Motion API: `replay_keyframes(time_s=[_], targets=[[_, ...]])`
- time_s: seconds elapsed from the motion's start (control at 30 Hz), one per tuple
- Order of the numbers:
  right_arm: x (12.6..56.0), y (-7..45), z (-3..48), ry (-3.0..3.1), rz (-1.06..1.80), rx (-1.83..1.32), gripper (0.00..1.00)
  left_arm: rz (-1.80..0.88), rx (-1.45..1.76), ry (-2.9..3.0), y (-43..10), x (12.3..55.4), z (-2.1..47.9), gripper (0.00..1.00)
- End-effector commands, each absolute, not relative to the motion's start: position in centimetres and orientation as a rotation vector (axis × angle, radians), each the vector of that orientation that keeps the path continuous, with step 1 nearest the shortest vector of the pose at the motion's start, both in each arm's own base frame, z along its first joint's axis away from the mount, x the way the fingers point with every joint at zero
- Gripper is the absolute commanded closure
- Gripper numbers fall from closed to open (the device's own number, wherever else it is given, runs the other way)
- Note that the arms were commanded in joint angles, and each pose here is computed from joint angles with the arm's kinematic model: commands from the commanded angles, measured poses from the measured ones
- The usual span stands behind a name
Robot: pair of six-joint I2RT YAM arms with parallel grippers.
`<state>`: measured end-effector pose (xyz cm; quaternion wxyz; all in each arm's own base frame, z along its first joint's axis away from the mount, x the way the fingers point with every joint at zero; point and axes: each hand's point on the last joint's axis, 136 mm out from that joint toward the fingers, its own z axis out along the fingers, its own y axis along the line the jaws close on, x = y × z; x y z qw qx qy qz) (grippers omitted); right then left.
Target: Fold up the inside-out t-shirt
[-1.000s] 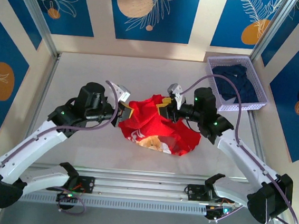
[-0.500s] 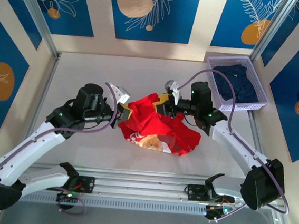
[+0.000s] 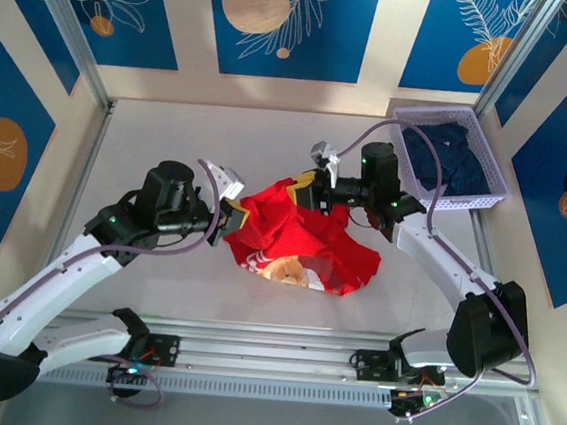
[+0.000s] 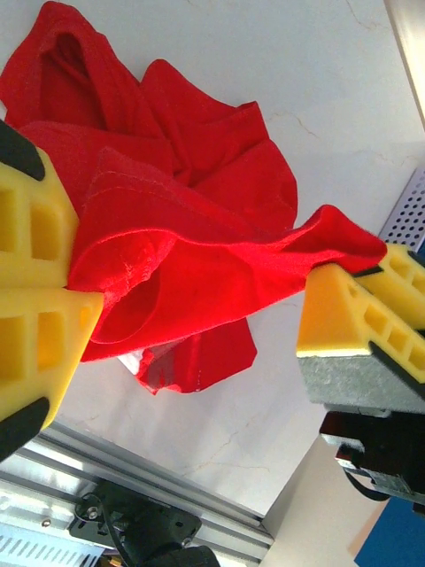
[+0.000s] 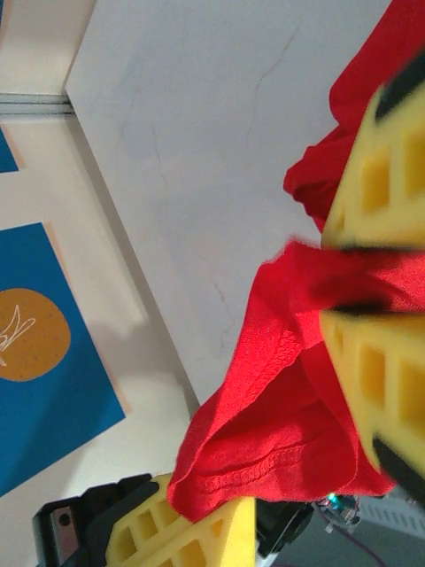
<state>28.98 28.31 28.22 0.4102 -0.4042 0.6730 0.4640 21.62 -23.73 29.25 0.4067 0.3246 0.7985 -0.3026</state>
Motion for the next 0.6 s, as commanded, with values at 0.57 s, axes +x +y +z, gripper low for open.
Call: replay_keyframes(time_s=[0.57], targets=[[25.1,26.2,34.9,1.72,0.991,-0.959,1.0,-0.589,0.651,2.089,-21.6,24.6,25.8,0.78]])
